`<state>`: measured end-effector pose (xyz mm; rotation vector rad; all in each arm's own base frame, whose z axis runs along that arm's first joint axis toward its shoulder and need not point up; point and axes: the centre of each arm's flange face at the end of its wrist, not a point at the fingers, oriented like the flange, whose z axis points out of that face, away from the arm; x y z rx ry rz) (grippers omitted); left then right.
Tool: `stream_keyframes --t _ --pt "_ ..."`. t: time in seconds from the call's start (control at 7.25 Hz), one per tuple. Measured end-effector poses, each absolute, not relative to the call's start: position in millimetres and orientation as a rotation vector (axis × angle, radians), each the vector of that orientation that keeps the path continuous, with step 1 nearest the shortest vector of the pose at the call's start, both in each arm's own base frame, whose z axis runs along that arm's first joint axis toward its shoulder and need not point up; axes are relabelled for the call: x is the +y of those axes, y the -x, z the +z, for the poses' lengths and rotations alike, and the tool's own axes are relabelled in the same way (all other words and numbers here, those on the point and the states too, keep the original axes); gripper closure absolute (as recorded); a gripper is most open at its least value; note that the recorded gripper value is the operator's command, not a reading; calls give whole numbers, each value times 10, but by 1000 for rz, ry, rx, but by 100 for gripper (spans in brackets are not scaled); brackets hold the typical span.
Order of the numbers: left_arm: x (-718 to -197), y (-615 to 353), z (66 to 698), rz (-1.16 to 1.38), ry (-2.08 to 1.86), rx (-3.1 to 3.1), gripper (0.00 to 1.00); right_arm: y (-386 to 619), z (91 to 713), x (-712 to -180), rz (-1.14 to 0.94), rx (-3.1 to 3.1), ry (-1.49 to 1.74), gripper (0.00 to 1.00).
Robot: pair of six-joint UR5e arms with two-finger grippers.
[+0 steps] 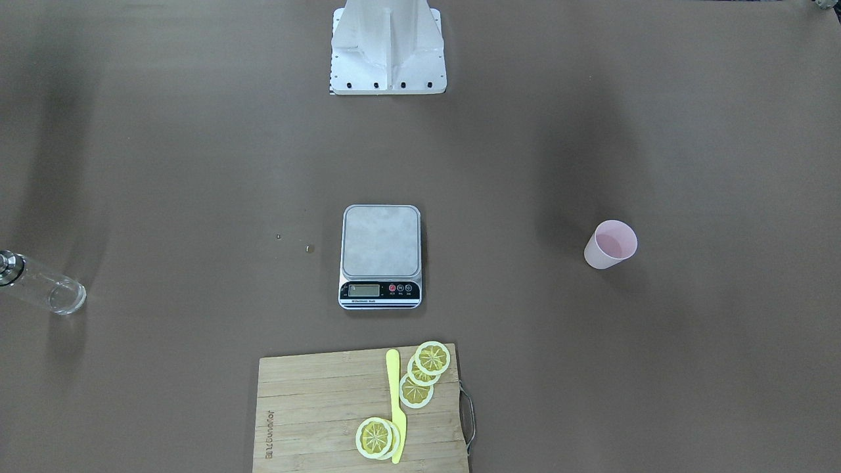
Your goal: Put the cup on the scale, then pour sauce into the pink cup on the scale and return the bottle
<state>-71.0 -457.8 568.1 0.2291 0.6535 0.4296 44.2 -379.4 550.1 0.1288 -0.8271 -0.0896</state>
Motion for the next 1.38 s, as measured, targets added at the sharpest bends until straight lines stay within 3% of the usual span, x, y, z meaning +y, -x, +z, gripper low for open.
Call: stream_keyframes --t 0.96,1.38 --pt "-5172 679 5222 514 -498 624 2 -447 5320 -3953 -111 -850 -193 0" --pt "-5333 423 4944 309 -477 697 2 -447 5351 -3980 -50 -857 -191 0"
